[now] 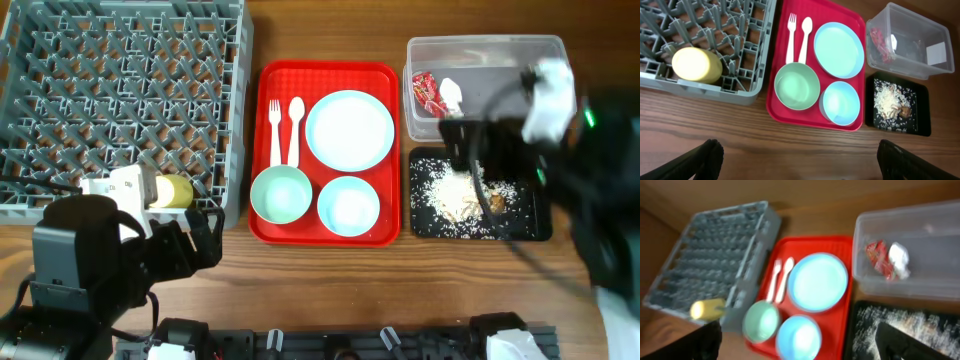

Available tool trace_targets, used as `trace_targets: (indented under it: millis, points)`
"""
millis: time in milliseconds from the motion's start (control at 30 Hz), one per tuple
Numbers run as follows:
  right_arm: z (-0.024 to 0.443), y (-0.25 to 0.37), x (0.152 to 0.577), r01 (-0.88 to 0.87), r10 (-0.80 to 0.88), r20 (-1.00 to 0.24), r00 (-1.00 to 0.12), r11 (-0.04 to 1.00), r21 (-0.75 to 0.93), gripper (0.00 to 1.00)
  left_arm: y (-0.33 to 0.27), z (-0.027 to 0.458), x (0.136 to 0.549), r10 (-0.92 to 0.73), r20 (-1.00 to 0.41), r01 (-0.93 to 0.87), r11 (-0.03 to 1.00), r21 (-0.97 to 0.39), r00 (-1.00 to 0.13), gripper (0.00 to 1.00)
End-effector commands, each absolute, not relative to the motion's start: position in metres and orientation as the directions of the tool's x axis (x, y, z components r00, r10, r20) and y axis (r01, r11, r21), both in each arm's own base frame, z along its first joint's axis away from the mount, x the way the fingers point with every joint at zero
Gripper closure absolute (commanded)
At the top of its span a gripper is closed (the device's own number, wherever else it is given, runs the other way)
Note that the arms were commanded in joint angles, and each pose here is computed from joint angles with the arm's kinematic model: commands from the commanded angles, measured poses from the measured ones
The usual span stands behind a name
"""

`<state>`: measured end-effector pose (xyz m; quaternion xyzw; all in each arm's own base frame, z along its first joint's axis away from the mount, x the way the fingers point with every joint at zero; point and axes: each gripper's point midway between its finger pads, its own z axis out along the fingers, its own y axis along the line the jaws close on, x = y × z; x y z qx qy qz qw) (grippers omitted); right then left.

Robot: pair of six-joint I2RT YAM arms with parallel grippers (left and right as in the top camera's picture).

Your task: Sort waste into correct bins and load items into the dishwasher rack

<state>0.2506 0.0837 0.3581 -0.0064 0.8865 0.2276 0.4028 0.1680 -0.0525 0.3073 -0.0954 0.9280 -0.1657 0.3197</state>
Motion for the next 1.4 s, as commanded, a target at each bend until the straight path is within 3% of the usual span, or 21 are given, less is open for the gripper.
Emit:
trace_targets:
  millis: [0, 67, 133, 200, 267, 300, 367, 433, 467, 767, 1000, 1133, 1367]
  points:
    - [0.368, 0.085, 0.205, -0.026, 0.420, -0.576, -0.701, 0.793, 0.609, 0.00, -0.055, 0.311, 0.168, -0.267, -0.571, -0.047, 0.928, -0.369, -0.776, 0.00]
    - [0.370, 0.082, 0.187, 0.059, 0.520, -0.506, -0.688, 0.736, 0.675, 0.00, -0.055, 0.311, 0.168, -0.267, -0.571, -0.047, 0.928, -0.370, -0.776, 0.00]
    - [0.360, 0.061, 0.178, 0.135, 0.537, -0.539, -0.649, 0.779, 0.613, 0.00, -0.055, 0.311, 0.168, -0.266, -0.571, -0.046, 0.928, -0.370, -0.776, 0.00]
    - [0.358, 0.042, 0.183, 0.112, 0.429, -0.661, -0.616, 0.878, 0.465, 0.00, -0.055, 0.311, 0.168, -0.267, -0.571, -0.047, 0.928, -0.370, -0.776, 0.00]
    - [0.371, 0.047, 0.195, -0.039, 0.275, -0.768, -0.579, 0.931, 0.362, 0.00, -0.055, 0.311, 0.168, -0.267, -0.571, -0.047, 0.928, -0.369, -0.776, 0.00]
    - [0.385, 0.059, 0.202, -0.184, 0.166, -0.842, -0.514, 0.937, 0.297, 0.00, -0.055, 0.311, 0.168, -0.267, -0.571, -0.047, 0.928, -0.369, -0.776, 0.00]
    - [0.411, 0.089, 0.205, -0.477, -0.057, -0.960, -0.275, 0.875, 0.085, 0.00, -0.055, 0.311, 0.168, -0.266, -0.571, -0.046, 0.928, -0.369, -0.776, 0.00]
    - [0.410, 0.102, 0.201, -0.576, -0.180, -0.981, -0.077, 0.811, -0.103, 0.00, -0.055, 0.311, 0.168, -0.267, -0.571, -0.047, 0.928, -0.370, -0.776, 0.00]
    - [0.396, 0.103, 0.200, -0.579, -0.221, -0.975, -0.032, 0.799, -0.162, 0.00, -0.055, 0.311, 0.168, -0.267, -0.571, -0.047, 0.928, -0.369, -0.776, 0.00]
    - [0.256, 0.102, 0.195, -0.587, -0.277, -0.961, -0.022, 0.781, -0.212, 0.00, -0.055, 0.311, 0.168, -0.267, -0.571, -0.047, 0.928, -0.369, -0.776, 0.00]
    - [0.192, 0.104, 0.201, -0.574, -0.264, -0.963, 0.055, 0.780, -0.247, 0.00, -0.055, 0.311, 0.168, -0.267, -0.571, -0.047, 0.928, -0.370, -0.776, 0.00]
    - [0.171, 0.106, 0.209, -0.572, -0.255, -0.964, 0.074, 0.781, -0.250, 0.00, -0.055, 0.311, 0.168, -0.267, -0.571, -0.047, 0.928, -0.370, -0.776, 0.00]
    - [0.183, 0.106, 0.216, -0.532, -0.236, -0.950, 0.204, 0.788, -0.310, 0.00, -0.055, 0.311, 0.168, -0.266, -0.571, -0.046, 0.928, -0.369, -0.776, 0.00]
